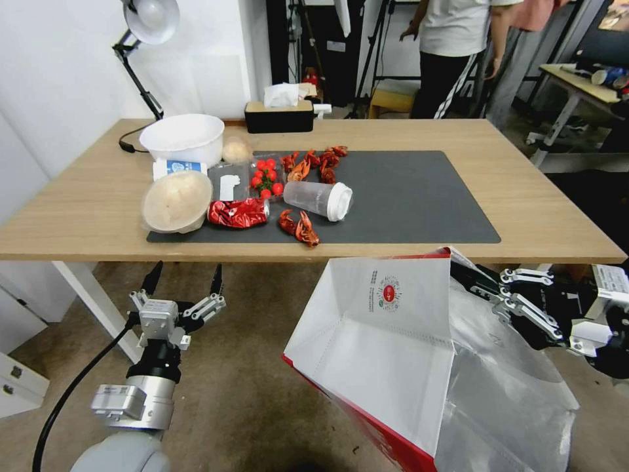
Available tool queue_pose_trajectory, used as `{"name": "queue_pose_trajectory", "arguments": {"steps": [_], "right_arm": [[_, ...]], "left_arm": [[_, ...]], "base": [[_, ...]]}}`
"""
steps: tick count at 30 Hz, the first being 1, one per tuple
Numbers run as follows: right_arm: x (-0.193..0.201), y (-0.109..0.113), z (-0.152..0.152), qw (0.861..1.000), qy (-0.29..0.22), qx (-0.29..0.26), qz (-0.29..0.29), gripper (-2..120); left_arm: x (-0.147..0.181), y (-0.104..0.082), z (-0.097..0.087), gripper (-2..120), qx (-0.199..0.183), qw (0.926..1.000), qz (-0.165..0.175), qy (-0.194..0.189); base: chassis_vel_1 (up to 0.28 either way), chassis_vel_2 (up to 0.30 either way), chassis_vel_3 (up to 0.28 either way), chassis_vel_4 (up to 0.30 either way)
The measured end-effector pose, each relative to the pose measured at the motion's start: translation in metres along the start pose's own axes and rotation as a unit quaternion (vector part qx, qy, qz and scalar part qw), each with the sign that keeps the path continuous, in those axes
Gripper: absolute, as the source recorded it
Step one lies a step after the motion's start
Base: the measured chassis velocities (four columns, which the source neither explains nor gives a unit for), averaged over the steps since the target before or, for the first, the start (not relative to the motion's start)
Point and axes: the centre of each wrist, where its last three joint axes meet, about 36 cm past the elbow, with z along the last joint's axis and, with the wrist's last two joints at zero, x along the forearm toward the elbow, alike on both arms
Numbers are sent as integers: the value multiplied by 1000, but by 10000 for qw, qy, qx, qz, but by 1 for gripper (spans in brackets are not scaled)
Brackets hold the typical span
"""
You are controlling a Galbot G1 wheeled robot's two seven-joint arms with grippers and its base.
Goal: Pick up the food delivery bag from the floor and place it on the table.
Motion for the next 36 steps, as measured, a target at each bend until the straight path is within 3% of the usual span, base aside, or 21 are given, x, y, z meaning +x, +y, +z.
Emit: {"name": "queue_pose_trajectory", "arguments": {"steps": [36], "right_arm": [[1, 0, 4, 10000, 7, -31, 35, 0]], "left_arm": [[-1, 0, 3, 98, 25, 10000, -5, -66]], "base": [[0, 0, 0, 0]]}}
